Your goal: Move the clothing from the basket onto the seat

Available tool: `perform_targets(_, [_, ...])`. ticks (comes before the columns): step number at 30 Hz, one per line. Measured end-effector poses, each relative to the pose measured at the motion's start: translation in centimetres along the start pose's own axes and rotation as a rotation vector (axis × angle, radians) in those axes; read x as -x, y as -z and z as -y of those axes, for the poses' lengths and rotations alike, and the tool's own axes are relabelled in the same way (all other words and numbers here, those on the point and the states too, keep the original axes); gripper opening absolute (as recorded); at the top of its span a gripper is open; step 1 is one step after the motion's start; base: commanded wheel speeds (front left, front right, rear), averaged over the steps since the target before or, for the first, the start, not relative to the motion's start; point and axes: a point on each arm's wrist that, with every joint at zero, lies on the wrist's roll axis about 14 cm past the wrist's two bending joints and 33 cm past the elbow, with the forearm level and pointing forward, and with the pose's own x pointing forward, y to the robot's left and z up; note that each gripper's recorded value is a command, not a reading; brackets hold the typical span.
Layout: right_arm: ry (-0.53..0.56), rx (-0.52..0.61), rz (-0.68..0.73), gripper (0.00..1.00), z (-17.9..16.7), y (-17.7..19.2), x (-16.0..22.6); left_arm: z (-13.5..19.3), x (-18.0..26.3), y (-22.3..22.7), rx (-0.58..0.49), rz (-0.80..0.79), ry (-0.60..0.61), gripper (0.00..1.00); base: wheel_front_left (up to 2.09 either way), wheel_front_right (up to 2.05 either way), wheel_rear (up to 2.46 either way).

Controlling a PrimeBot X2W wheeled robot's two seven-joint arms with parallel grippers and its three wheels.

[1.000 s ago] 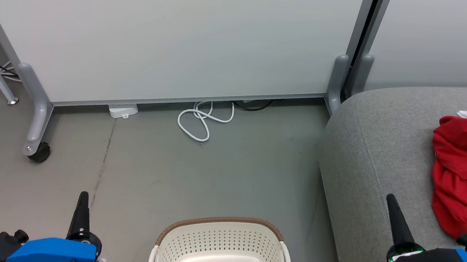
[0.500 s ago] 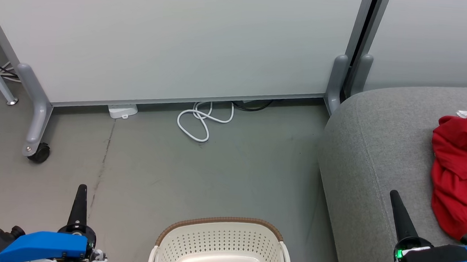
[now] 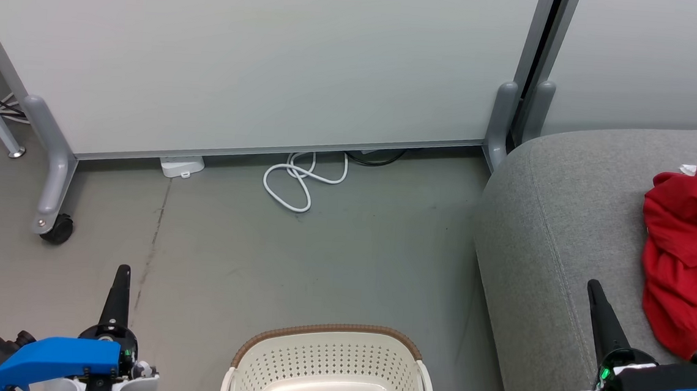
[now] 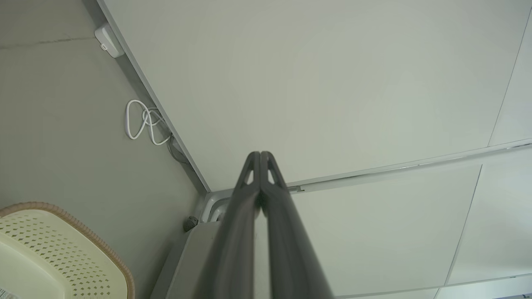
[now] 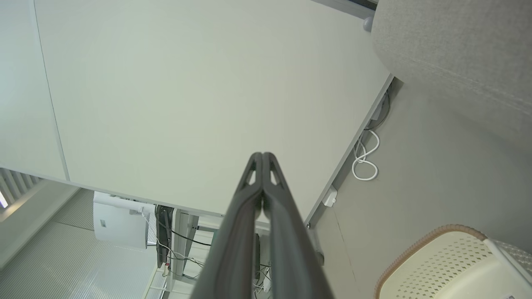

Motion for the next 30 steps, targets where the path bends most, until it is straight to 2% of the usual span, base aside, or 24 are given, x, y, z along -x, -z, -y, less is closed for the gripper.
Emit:
perform_targets(10, [-0.005,-0.082,0.006,0.0,-0.1,-0.3,-0.1,0.6,-0.3,-0.1,0.074,-0.005,0.019,0.0,0.0,0.0,0.0])
perform_targets(11, [-0.007,-0.129,0.013,0.0,-0.1,-0.5,-0.2,1.0,-0.5,-0.1,0.115,-0.006,0.033,0.0,0.0,0.0,0.0])
perform_targets(30, [-0.027,-0.251,0.023,0.0,-0.5,-1.0,-0.5,2.1,-0.9,-0.4,0.222,-0.013,0.071,0.0,0.0,0.0,0.0])
